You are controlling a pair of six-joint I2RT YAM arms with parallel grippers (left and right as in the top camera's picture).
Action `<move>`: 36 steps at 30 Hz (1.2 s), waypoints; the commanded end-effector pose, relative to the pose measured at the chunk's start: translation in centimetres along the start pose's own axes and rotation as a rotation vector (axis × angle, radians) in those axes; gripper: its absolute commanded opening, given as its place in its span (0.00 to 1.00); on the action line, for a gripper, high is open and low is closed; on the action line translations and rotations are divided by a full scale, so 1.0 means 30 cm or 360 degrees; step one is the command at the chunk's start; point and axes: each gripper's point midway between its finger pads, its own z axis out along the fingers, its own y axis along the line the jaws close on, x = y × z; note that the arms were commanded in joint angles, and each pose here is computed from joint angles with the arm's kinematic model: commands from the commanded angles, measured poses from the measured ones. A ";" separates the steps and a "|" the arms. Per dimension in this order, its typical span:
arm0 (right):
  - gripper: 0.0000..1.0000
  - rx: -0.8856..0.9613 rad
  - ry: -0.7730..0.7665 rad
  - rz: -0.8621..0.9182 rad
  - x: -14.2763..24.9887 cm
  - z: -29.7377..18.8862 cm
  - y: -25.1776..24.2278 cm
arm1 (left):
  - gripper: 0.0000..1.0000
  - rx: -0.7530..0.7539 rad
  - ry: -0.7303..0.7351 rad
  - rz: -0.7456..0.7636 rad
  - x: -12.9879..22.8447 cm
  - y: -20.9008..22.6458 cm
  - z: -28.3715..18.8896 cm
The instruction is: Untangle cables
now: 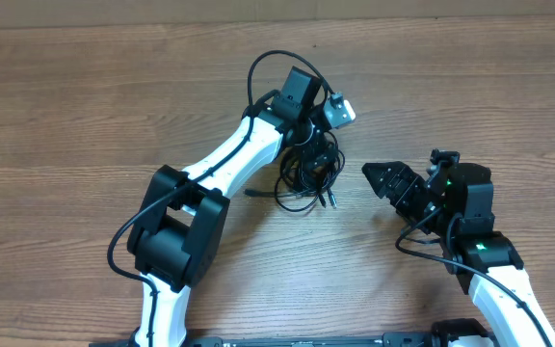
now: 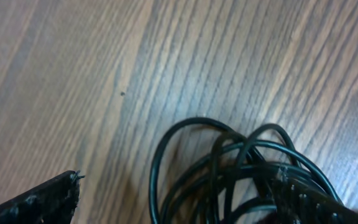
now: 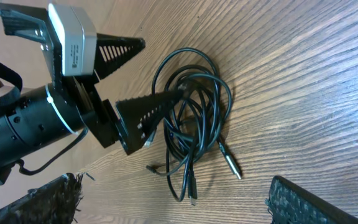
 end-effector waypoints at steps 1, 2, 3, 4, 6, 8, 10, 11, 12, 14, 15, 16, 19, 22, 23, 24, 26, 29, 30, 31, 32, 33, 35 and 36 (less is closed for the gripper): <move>0.95 0.0020 -0.0025 -0.0005 -0.009 0.000 -0.010 | 1.00 0.0027 -0.0008 -0.0018 -0.013 -0.016 0.009; 0.95 0.0020 -0.0025 -0.0005 -0.009 0.000 -0.010 | 0.99 0.0027 -0.0008 -0.0018 -0.012 -0.015 0.012; 0.95 0.0020 -0.0024 -0.0004 -0.009 0.000 -0.011 | 0.99 0.0024 -0.0012 -0.0017 -0.014 -0.014 0.014; 0.95 0.0020 -0.0024 -0.0004 -0.008 0.000 -0.011 | 0.97 0.0024 -0.0012 -0.0017 -0.012 -0.013 0.021; 0.95 0.0020 -0.0024 -0.0004 -0.009 0.000 -0.010 | 0.95 0.0021 -0.0017 -0.0016 -0.009 -0.011 0.037; 0.95 0.0020 -0.0024 -0.0003 -0.008 0.000 -0.011 | 0.94 0.0027 -0.0005 -0.0019 0.006 -0.012 0.068; 0.95 0.0020 -0.0024 -0.0002 -0.009 0.000 -0.010 | 0.92 0.0036 0.0020 -0.0024 0.027 -0.016 0.093; 0.95 0.0020 -0.0024 0.0002 -0.009 0.000 -0.010 | 0.89 0.0030 0.0031 -0.0026 0.034 -0.015 0.098; 0.95 0.0020 -0.0024 0.0002 -0.009 0.000 -0.010 | 0.85 -0.0002 0.0053 -0.0026 0.045 -0.003 0.108; 0.95 0.0019 -0.0023 0.0002 -0.008 0.000 -0.010 | 0.80 -0.0090 0.0085 -0.0022 0.055 0.031 0.107; 0.95 0.0020 -0.0024 0.0002 -0.009 0.000 -0.010 | 0.79 -0.0123 0.0090 -0.0023 0.057 0.046 0.106; 0.95 0.0020 -0.0024 0.0002 -0.009 0.000 -0.010 | 0.75 -0.0147 0.0090 -0.0021 0.056 0.056 0.105; 0.94 0.0019 -0.0023 0.0002 -0.008 0.000 -0.010 | 0.41 -0.0252 0.0108 -0.0019 0.058 0.099 0.099; 0.87 -0.0001 0.0001 0.0001 0.001 0.000 -0.002 | 0.04 -0.0339 0.0104 -0.0082 0.050 0.132 0.088; 0.86 -0.0008 0.0009 0.0000 0.004 0.000 0.000 | 0.04 -0.0363 0.0104 -0.0124 0.048 0.142 0.083; 0.86 -0.0012 0.0013 0.0000 0.005 0.000 0.001 | 0.04 -0.0385 0.0104 -0.0164 0.046 0.150 0.078; 0.85 -0.0011 0.0021 0.0003 0.009 0.000 0.000 | 0.04 -0.0426 0.0098 -0.0289 0.038 0.166 0.058; 0.85 -0.0020 0.0032 0.0004 0.013 0.000 0.003 | 0.04 -0.0438 0.0056 -0.0546 -0.002 0.175 -0.006; 0.85 -0.0027 0.0039 0.0003 0.015 0.000 0.006 | 0.04 -0.0437 0.0038 -0.0615 -0.024 0.178 -0.039; 0.85 -0.0037 0.0049 0.0003 0.018 0.000 0.010 | 0.04 -0.0436 0.0031 -0.0651 -0.040 0.180 -0.067; 0.85 -0.0052 0.0064 0.0001 0.024 -0.001 0.016 | 0.05 -0.0432 0.0021 -0.0680 -0.062 0.182 -0.104; 0.85 -0.0069 0.0080 -0.0001 0.029 -0.001 0.022 | 0.04 -0.0425 0.0008 -0.0707 -0.083 0.182 -0.137; 0.86 -0.0148 0.0127 -0.0086 0.045 -0.004 0.052 | 0.04 -0.0382 -0.0030 -0.0778 -0.127 0.170 -0.206; 0.85 -0.0184 0.0145 -0.0142 0.051 -0.006 0.066 | 0.04 -0.0347 -0.0057 -0.0806 -0.150 0.159 -0.240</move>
